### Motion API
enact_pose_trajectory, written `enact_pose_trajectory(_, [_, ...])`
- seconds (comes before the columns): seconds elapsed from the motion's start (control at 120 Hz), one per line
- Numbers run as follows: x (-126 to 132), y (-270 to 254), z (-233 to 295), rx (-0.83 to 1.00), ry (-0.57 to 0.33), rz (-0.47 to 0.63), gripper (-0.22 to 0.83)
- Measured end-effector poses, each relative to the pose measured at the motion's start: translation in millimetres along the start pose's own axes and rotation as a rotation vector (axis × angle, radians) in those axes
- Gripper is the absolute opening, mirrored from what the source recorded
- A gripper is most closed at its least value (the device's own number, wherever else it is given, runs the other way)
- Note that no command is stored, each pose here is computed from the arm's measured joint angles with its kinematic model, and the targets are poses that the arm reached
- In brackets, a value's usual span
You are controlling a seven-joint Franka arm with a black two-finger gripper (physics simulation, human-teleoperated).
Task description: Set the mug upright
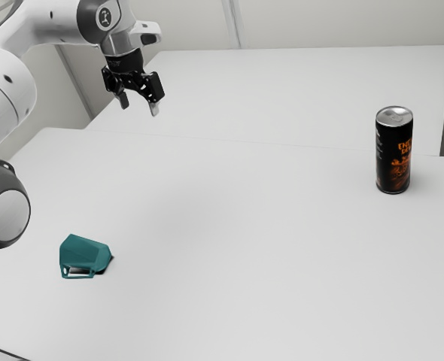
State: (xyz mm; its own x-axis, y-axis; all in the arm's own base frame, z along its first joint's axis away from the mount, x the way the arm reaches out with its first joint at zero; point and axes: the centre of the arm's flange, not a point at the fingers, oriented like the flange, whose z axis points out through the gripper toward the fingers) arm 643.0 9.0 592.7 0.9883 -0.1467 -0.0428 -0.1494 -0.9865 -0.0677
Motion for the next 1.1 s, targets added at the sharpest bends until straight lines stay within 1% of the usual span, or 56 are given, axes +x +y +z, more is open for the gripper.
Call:
enact_pose_trajectory(0.242, [-0.1,12.3,-11.6,0.0,0.022,0.035,0.62])
enact_pose_trajectory(0.35, [2.6,16.4,-6.9,-0.003,0.016,0.046,0.61])
enact_pose_trajectory(0.425, [2.0,13.5,-4.9,-0.037,0.018,0.04,0.61])
enact_pose_trajectory(0.525, [1.3,5.2,11.3,-0.081,-0.013,0.025,0.61])
enact_pose_trajectory(0.608, [-7.9,-31.6,36.2,-0.124,-0.073,-0.025,0.61])
enact_pose_trajectory(0.683, [-23.8,-71.3,67.1,-0.198,-0.133,-0.078,0.61])
enact_pose_trajectory(0.775, [-46.1,-105.3,90.1,-0.273,-0.172,-0.114,0.61])
enact_pose_trajectory(0.808, [-60.2,-117.5,97.6,-0.298,-0.183,-0.132,0.61])
enact_pose_trajectory(0.892, [-108.8,-154.0,120.5,-0.374,-0.195,-0.199,0.61])
enact_pose_trajectory(1.008, [-161.9,-190.9,152.0,-0.457,-0.2,-0.258,0.62])
enact_pose_trajectory(1.05, [-177.4,-201.6,162.5,-0.482,-0.199,-0.271,0.62])
enact_pose_trajectory(1.1, [-190.1,-210.1,172.0,-0.501,-0.197,-0.271,0.62])
